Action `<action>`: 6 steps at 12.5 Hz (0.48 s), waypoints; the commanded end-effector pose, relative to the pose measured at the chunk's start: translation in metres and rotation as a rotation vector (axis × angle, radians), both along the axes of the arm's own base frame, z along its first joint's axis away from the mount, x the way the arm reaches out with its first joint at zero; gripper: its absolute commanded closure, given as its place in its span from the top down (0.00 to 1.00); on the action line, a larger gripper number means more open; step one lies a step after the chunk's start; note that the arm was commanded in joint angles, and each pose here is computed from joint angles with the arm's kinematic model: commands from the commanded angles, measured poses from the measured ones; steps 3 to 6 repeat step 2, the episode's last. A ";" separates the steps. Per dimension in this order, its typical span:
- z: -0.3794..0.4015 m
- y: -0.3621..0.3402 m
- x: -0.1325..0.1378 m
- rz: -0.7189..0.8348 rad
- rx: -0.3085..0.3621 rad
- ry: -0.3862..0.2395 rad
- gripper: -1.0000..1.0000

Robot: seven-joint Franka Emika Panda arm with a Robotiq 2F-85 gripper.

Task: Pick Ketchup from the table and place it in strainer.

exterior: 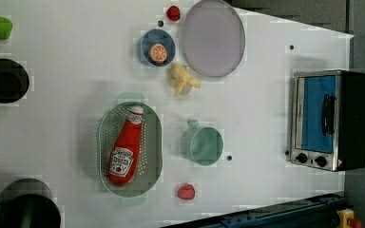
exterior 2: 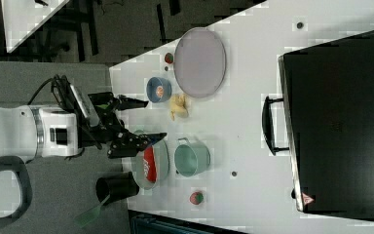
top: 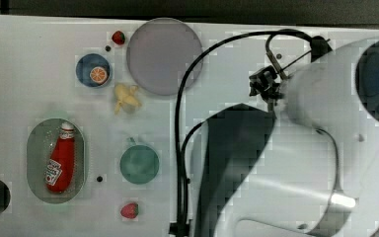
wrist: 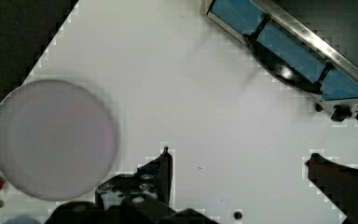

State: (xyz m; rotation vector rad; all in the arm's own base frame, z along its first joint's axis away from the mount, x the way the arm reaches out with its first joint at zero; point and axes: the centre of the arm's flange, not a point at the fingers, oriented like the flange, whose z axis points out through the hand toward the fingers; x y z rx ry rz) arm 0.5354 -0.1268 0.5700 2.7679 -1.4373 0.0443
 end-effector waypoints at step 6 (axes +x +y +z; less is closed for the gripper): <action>0.021 0.096 0.008 0.054 -0.003 -0.006 1.00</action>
